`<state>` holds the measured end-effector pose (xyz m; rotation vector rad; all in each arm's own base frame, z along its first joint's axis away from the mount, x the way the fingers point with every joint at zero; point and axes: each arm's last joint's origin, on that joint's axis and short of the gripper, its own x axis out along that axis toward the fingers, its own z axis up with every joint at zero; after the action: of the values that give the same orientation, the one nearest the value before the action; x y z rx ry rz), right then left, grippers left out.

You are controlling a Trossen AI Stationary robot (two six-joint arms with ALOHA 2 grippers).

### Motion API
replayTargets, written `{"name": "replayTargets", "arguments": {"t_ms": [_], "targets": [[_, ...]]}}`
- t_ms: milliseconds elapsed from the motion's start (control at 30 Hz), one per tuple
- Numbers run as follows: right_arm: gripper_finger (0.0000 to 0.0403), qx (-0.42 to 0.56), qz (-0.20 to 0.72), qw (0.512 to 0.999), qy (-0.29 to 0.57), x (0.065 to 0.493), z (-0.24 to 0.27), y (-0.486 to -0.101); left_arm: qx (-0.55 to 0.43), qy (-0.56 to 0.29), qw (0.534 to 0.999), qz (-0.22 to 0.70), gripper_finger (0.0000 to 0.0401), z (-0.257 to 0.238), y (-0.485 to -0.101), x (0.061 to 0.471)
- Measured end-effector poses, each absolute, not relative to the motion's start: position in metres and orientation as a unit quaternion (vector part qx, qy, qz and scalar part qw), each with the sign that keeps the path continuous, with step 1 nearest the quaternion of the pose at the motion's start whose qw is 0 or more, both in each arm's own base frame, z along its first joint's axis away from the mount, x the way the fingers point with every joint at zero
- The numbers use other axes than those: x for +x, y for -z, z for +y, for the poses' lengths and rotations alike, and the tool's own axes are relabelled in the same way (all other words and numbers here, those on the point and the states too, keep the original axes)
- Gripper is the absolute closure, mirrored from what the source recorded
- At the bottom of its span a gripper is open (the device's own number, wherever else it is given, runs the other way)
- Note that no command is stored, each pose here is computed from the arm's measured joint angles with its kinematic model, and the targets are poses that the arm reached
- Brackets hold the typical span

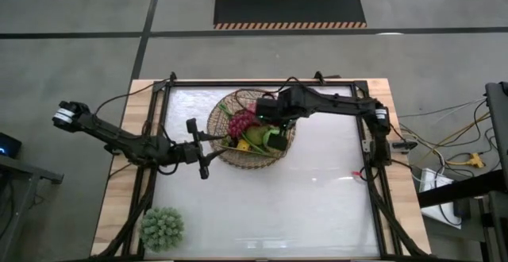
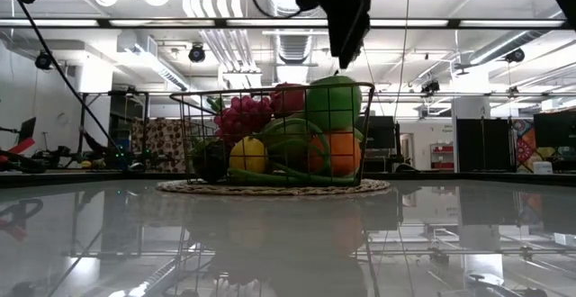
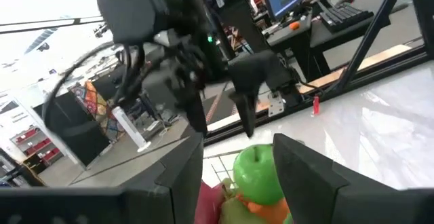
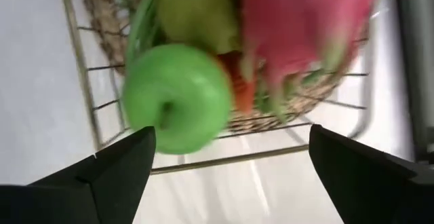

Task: Build produce basket
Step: Return to Home Position

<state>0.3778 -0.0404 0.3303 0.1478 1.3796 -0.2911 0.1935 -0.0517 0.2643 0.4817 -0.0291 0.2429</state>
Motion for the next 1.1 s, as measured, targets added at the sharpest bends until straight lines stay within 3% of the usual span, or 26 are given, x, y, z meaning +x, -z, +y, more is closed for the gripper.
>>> {"name": "replayTargets", "arguments": {"t_ms": [267, 367, 500, 633, 733, 867, 933, 1100], "targets": [[0.0073, -0.001, 0.575, 0.811, 0.108, 0.374, -0.041, -0.347, 0.238, -0.142, 0.961, -0.003, 0.0239, -0.050, -0.261, 0.193], [0.0103, -0.016, 0.553, 0.828, 0.087, 0.368, -0.040, -0.343, 0.239, -0.157, 0.958, 0.005, 0.0239, -0.049, -0.258, 0.192], [0.0150, -0.037, 0.504, 0.860, 0.076, 0.354, -0.035, -0.334, 0.231, -0.245, 0.941, 0.032, 0.0240, -0.043, -0.257, 0.190], [0.0199, -0.064, 0.417, 0.904, 0.060, 0.333, -0.023, -0.327, 0.231, -0.271, 0.934, 0.041, 0.0256, -0.041, -0.255, 0.189], [0.0233, -0.103, 0.312, 0.944, 0.024, 0.316, -0.008, -0.314, 0.260, -0.198, 0.944, 0.056, 0.0276, -0.044, -0.248, 0.190], [0.0268, -0.155, 0.190, 0.970, -0.006, 0.291, 0.007, -0.279, 0.297, 0.078, 0.944, 0.117, 0.0306, -0.056, -0.228, 0.179], [0.0281, -0.179, 0.145, 0.973, -0.007, 0.278, 0.009, -0.259, 0.286, 0.162, 0.938, 0.108, 0.0322, -0.060, -0.226, 0.174], [0.0302, -0.215, 0.077, 0.974, 0.004, 0.245, 0.007, -0.225, 0.259, 0.121, 0.954, 0.089, 0.0364, -0.054, -0.233, 0.164]]}}
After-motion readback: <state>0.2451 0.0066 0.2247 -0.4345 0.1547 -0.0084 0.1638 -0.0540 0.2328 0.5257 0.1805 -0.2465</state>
